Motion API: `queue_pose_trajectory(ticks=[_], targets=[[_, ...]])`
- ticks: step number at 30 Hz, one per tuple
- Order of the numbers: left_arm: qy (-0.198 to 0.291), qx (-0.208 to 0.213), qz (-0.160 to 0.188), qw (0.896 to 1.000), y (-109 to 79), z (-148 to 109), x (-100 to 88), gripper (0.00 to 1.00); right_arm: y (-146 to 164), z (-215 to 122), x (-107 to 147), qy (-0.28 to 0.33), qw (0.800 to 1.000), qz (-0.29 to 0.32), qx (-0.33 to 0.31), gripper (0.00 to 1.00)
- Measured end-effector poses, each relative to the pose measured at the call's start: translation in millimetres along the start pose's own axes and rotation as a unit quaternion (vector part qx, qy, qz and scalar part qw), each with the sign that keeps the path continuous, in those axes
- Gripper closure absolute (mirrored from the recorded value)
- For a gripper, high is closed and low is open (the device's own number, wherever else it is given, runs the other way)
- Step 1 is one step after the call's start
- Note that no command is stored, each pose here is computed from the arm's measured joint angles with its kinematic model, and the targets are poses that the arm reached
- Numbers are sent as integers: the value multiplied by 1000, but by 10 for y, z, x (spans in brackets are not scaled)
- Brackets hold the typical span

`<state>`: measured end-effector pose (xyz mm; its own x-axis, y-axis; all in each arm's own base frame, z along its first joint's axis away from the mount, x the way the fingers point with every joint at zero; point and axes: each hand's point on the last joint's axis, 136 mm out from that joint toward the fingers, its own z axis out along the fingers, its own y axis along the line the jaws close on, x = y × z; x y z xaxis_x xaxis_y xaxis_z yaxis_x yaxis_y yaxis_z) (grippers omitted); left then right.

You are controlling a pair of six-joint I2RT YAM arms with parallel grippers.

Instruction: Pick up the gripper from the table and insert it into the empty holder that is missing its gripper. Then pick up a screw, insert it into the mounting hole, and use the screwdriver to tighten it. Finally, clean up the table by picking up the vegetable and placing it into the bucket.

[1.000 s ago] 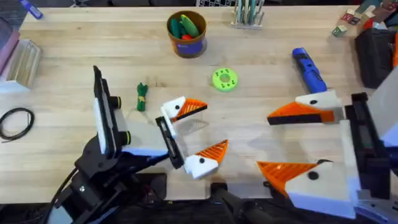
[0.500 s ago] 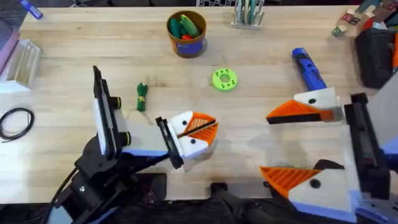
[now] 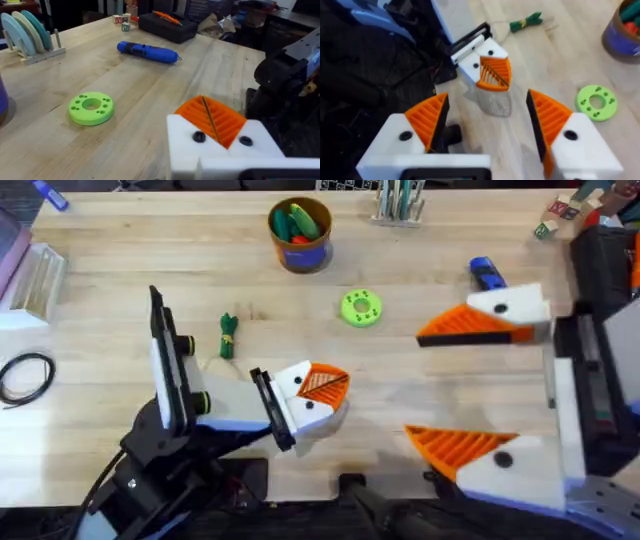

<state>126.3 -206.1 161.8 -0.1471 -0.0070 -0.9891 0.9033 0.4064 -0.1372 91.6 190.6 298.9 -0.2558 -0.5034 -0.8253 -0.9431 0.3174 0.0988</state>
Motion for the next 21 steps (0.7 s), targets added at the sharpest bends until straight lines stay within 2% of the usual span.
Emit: queue_pose_trajectory(ticks=[5,11,21], targets=[[0,0,0,1000,0,0,0,983,-144,-3,-10,1,999,-1,41,73],[0,0,0,1000,0,0,0,983,-534,76,96,42,991,41,123,73],[0,0,0,1000,0,0,0,983,-1384,210,461,144,949,129,249,71]])
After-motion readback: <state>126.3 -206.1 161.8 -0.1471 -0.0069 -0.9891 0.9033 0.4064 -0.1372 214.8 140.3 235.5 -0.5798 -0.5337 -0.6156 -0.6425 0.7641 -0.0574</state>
